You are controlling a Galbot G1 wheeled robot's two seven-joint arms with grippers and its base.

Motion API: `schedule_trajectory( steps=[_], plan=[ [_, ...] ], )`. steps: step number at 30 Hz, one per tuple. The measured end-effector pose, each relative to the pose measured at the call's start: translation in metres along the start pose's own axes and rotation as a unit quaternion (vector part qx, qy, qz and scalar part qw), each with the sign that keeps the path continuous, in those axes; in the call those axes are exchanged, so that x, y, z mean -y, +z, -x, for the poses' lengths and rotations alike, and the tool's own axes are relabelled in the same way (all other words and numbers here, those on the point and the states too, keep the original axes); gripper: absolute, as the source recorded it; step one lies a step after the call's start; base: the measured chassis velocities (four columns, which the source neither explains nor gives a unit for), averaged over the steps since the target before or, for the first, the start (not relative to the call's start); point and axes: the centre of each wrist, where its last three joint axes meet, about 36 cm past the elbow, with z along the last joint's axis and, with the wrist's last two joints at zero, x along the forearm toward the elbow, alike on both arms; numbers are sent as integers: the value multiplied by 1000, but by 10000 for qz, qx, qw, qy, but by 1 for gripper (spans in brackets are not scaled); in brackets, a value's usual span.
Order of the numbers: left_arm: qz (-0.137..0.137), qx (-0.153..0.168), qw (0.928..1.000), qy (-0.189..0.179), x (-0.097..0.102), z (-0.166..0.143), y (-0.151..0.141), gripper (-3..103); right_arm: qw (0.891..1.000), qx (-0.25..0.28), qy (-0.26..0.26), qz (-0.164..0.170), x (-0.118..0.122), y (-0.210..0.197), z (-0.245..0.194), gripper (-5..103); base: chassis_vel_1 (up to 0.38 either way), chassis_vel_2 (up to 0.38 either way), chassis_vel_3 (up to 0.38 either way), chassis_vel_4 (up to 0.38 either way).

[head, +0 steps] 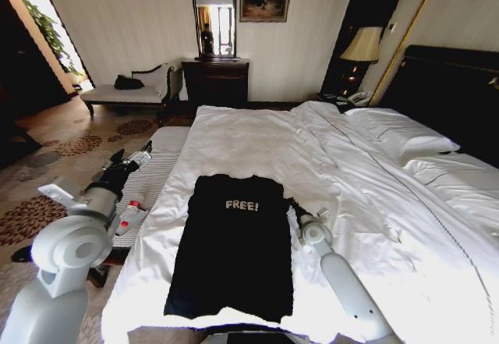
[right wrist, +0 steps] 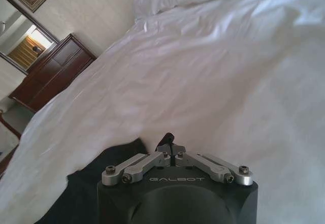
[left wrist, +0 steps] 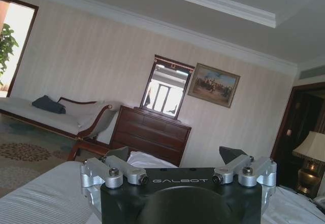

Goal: Fold the clothes on the bed.

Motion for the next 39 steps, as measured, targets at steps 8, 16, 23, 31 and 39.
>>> schedule_trajectory(
  steps=[8,16,23,31,39],
  plan=[
    [-1,7,10000,-15,-1,1,0,100,9989,288,97,-343,7,-32,12,0,0,0,0,0],
    [-22,31,10000,-16,-1,6,1,100,9950,436,283,-859,27,-37,22,0,0,0,0,0],
    [-49,24,10000,-18,0,8,5,100,9932,407,497,-971,41,-29,33,12,0,0,0,0],
    [-81,29,9999,-83,-2,11,10,100,9909,686,325,-1108,39,-37,11,43,0,0,0,0],
    [-174,156,9997,-62,2,12,3,100,9982,-106,425,-404,29,-22,-58,71,0,0,0,0]
  ],
)
